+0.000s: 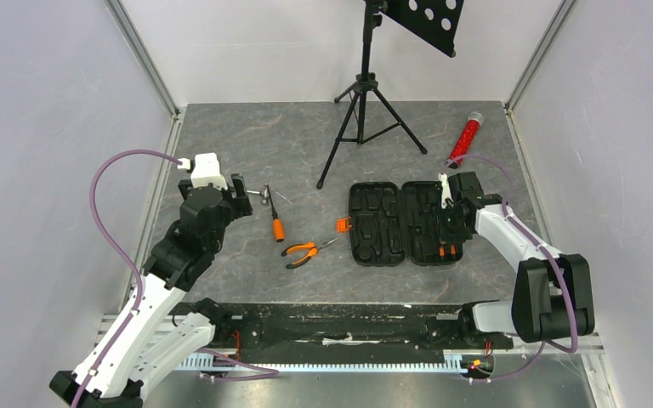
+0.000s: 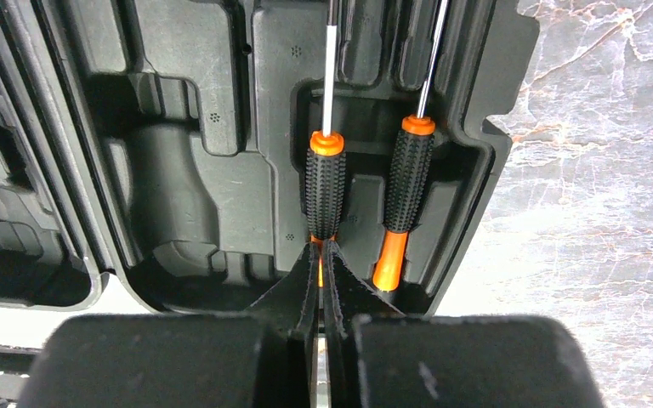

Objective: Pack the tool kit

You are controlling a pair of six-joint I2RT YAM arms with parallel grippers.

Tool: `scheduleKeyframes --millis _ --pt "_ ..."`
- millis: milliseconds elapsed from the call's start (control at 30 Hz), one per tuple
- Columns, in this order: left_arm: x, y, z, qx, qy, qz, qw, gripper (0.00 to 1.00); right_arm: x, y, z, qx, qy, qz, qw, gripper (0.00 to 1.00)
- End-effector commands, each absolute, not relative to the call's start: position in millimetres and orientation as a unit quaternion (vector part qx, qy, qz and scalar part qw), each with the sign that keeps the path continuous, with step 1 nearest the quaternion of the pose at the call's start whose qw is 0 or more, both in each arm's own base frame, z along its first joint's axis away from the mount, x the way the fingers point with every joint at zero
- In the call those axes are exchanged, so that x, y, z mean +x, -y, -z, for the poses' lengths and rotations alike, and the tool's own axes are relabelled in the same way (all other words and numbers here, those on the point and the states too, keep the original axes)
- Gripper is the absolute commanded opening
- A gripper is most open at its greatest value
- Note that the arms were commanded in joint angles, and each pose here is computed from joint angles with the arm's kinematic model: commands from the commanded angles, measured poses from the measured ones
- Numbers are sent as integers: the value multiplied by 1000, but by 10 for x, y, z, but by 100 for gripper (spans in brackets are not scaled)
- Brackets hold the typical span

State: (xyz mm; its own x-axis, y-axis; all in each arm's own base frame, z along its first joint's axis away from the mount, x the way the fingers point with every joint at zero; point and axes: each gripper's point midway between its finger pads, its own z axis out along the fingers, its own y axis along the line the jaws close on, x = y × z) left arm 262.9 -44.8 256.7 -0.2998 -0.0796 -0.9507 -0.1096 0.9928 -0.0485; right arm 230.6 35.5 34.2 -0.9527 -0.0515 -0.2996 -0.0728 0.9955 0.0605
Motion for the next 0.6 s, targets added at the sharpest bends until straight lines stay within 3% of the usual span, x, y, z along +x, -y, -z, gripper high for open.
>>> scheduleKeyframes --millis 0,400,567 --pt "2661 434 -2689 -55 -792 -14 608 84 2221 -261 -9 -31 -993 -3 118 0" --pt "2648 448 -2692 -53 -791 -8 609 84 2305 -299 67 -56 -991 38 115 1" --pt "2645 441 -2690 -54 -791 -9 609 84 2629 -486 -327 -57 -980 -8 193 7"
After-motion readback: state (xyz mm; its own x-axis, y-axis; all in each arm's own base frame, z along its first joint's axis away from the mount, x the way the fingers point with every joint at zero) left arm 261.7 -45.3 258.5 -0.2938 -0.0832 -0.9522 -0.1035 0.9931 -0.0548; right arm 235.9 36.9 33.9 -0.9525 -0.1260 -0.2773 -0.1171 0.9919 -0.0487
